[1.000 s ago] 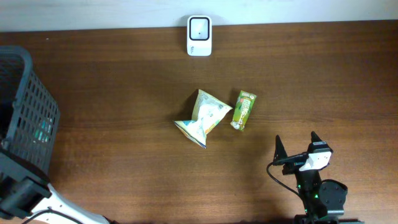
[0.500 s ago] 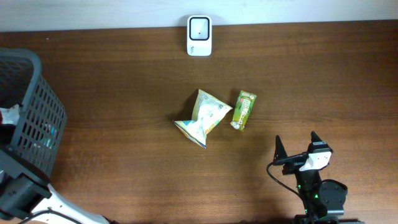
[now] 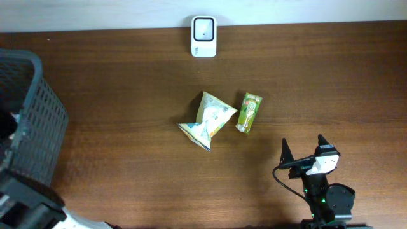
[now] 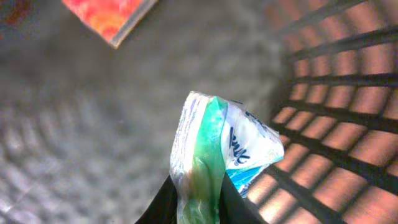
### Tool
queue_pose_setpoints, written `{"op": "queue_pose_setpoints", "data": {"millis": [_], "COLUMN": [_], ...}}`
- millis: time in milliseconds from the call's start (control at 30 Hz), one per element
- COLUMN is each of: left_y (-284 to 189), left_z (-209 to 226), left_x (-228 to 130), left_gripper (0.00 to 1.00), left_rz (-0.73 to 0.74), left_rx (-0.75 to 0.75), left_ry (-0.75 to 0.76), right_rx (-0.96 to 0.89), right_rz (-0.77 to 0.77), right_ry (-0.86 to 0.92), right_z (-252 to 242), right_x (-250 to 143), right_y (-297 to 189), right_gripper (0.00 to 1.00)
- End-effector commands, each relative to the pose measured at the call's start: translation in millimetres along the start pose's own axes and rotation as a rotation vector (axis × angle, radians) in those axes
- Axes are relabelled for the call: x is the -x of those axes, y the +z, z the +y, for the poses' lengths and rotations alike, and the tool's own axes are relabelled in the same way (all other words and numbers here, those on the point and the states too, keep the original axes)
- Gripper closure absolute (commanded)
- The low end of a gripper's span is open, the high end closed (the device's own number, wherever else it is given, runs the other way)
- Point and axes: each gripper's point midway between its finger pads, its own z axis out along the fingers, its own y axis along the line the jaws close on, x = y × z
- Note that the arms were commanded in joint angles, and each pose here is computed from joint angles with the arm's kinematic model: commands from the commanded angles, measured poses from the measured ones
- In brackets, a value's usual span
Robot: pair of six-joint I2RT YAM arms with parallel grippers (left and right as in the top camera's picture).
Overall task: Scan the item barcode
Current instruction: 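Reach the left gripper into the basket and grasp the green tissue pack, then place the green tissue pack left of the snack bag, grasp orange pack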
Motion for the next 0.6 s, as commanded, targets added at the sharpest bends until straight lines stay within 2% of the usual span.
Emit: {"op": "queue_pose_setpoints", "data": {"millis": [0, 133, 167, 233, 267, 333, 367, 400, 567], "left_y": [-89, -183, -201, -200, -187, -148, -132, -97, 32], "left_z": [-47, -145, -192, -262, -296, -342, -354, -368, -379], "left_x": [16, -8, -30, -72, -98, -138, -151, -170, -214], "left_gripper": [1.00, 1.00, 1.00, 1.00, 1.00, 1.00, 1.00, 1.00, 1.00], "left_rz": [-0.233, -0.440, -0.458, -0.392, -0.332, -0.213, -0.170, -0.084, 0.207], "left_rx": [-0.140, -0.281, -0.355, -0.459, -0.486, -0.456, -0.445, -0.391, -0.209], "left_ry": [-0.026, 0.201, 0.325, 0.512, 0.612, 0.706, 0.735, 0.763, 0.766], "right_rx": [-0.001, -0.001, -0.001, -0.001, -0.001, -0.001, -0.001, -0.001, -0.001], "right_rz": [0.004, 0.004, 0.004, 0.004, 0.004, 0.004, 0.004, 0.004, 0.004], "right_ry": [0.008, 0.008, 0.008, 0.008, 0.008, 0.008, 0.008, 0.008, 0.008], "right_z": [-1, -1, -1, -1, -1, -1, -1, -1, -1], "right_x": [-3, -3, -3, -3, -3, -3, -3, -3, -3], "right_y": [0, 0, 0, 0, 0, 0, 0, 0, 0], "right_gripper": [0.01, 0.01, 0.01, 0.01, 0.01, 0.01, 0.01, 0.01, 0.01]}}
